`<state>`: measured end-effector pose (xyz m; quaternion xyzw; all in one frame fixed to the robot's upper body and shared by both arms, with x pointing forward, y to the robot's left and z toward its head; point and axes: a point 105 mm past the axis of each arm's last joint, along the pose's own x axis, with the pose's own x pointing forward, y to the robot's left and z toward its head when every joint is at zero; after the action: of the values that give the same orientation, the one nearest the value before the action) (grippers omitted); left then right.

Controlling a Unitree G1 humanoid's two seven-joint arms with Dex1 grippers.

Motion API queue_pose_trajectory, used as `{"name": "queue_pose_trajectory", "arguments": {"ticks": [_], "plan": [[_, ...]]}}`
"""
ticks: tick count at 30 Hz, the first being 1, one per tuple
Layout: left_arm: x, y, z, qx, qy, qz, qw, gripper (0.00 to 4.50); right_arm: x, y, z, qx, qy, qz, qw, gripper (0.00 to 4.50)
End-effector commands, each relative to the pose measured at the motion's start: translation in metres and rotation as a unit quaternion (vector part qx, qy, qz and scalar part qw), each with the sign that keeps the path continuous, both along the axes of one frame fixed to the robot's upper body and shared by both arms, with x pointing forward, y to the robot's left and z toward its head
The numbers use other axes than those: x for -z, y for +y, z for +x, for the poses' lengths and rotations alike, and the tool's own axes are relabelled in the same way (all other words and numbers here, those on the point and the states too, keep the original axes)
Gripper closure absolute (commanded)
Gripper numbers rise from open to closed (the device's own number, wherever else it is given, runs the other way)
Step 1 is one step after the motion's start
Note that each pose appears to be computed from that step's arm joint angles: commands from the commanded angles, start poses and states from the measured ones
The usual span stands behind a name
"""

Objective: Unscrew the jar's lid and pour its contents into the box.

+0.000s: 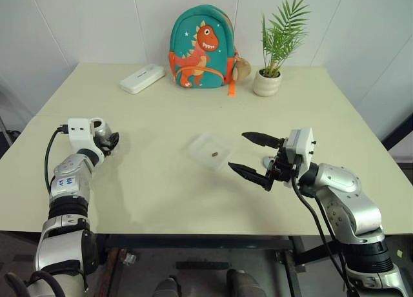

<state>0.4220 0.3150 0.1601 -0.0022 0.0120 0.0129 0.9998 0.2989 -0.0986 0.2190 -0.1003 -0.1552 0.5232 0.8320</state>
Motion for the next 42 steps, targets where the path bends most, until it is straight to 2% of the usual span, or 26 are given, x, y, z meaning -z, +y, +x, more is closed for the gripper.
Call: {"name": "queue_pose_trajectory", "arguments": {"ticks": [1, 6, 9, 11, 16, 21, 24, 27, 30, 34, 35, 38, 42], "plan": [[-0.014, 0.006, -0.006, 0.002, -0.022, 0.007, 1.0, 0.02, -0.008, 0.001, -0.001, -0.005, -0.013, 0.001, 1.0, 0.0], [-0.009, 0.004, -0.014, 0.013, -0.014, 0.013, 1.0, 0.02, -0.007, 0.003, 0.0, -0.005, -0.011, 0.002, 1.0, 0.0], [-0.003, 0.012, -0.027, -0.007, 0.0, 0.049, 0.999, 0.02, -0.005, 0.003, -0.001, -0.005, -0.006, 0.003, 1.0, 0.0], [0.0, 0.013, -0.034, -0.008, 0.007, 0.049, 0.999, 0.02, -0.004, 0.003, -0.002, -0.004, -0.004, 0.004, 1.0, 0.0], [0.013, 0.029, -0.067, -0.016, 0.055, 0.139, 0.989, 0.02, 0.001, -0.003, -0.004, -0.001, 0.009, 0.003, 1.0, 0.0], [0.026, 0.022, -0.094, 0.035, 0.092, 0.177, 0.979, 0.02, 0.004, -0.004, -0.001, -0.015, 0.021, -0.008, 1.0, 0.0], [0.024, 0.012, -0.102, 0.079, 0.095, 0.208, 0.97, 0.02, 0.001, -0.004, 0.002, -0.023, 0.02, -0.012, 0.999, 0.0], [0.006, -0.032, -0.112, 0.229, 0.045, 0.23, 0.945, 0.02, -0.001, -0.011, 0.007, -0.033, 0.022, -0.032, 0.999, 0.0], [-0.007, -0.073, -0.131, 0.37, 0.0, 0.225, 0.901, 0.02, 0.0, -0.024, 0.01, -0.027, 0.021, -0.055, 0.998, 0.0], [0.0, -0.091, -0.141, 0.445, 0.006, 0.304, 0.843, 0.02, -0.003, -0.038, 0.013, 0.007, 0.018, -0.062, 0.998, 0.0], [-0.001, -0.094, -0.14, 0.448, -0.006, 0.317, 0.836, 0.02, -0.005, -0.042, 0.012, 0.013, 0.02, -0.06, 0.998, 0.0], [-0.018, -0.103, -0.13, 0.428, -0.062, 0.29, 0.854, 0.02, -0.006, -0.053, 0.008, 0.031, 0.026, -0.062, 0.997, 0.0], [-0.04, -0.101, -0.124, 0.411, -0.099, 0.259, 0.868, 0.02, 0.003, -0.066, -0.001, 0.05, 0.043, -0.087, 0.994, 0.0]]}}
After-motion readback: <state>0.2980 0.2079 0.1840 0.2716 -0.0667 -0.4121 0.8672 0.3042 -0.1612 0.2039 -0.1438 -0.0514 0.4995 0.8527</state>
